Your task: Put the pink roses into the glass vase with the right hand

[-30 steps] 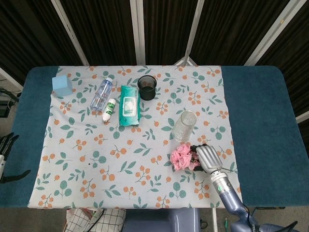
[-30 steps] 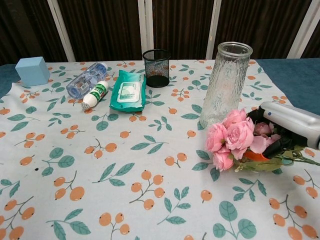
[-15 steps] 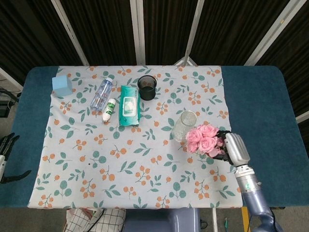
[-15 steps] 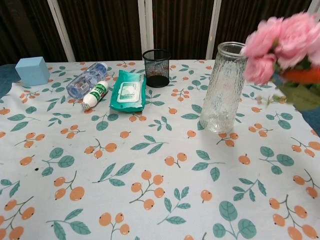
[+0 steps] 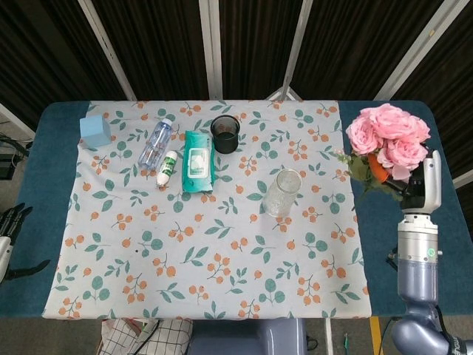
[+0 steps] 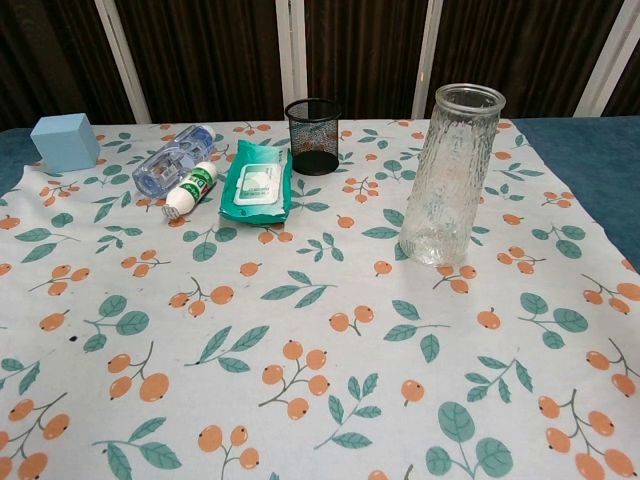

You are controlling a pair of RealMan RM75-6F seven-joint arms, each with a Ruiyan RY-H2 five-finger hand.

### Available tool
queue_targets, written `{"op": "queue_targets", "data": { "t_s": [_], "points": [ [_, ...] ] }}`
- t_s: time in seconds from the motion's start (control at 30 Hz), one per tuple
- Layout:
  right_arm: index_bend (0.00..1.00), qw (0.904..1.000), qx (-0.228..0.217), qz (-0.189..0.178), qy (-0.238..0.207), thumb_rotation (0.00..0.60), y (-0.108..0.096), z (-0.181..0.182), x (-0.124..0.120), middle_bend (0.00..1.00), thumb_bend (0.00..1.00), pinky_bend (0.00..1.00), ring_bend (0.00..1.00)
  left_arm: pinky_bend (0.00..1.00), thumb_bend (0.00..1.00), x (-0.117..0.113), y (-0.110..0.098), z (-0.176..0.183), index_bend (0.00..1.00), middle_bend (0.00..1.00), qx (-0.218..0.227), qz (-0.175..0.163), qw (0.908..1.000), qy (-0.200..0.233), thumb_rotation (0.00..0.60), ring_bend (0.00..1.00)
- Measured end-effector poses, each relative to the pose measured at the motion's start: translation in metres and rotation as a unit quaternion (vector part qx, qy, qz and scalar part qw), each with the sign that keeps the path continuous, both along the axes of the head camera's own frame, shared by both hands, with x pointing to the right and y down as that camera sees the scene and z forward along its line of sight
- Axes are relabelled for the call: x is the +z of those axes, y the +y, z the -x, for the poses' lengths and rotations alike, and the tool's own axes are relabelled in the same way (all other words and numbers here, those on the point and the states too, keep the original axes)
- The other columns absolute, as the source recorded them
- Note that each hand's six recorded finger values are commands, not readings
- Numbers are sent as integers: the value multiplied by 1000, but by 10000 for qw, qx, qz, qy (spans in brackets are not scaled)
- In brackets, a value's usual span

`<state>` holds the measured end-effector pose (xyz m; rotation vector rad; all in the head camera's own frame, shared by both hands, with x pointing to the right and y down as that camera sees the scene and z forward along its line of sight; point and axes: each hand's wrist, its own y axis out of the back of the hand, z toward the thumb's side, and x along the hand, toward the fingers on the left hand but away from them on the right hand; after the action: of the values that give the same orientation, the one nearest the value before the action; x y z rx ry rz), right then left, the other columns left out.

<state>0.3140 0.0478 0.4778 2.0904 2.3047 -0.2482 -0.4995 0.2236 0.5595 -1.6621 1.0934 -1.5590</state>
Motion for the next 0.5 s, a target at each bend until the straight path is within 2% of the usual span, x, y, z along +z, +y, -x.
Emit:
{"op": "queue_targets", "data": {
  "t_s": [0.27, 0.5],
  "points": [
    [514, 9971, 139, 60, -745, 600, -15, 29, 19, 533, 335, 395, 483, 0, 0, 1, 0, 1, 0, 0, -27, 45, 10000, 36, 600, 0],
    [514, 9949, 198, 1, -988, 600, -34, 59, 35, 533, 335, 395, 483, 0, 0, 2, 1, 0, 0, 0, 5, 79, 9999, 66, 600, 0]
  ]
}}
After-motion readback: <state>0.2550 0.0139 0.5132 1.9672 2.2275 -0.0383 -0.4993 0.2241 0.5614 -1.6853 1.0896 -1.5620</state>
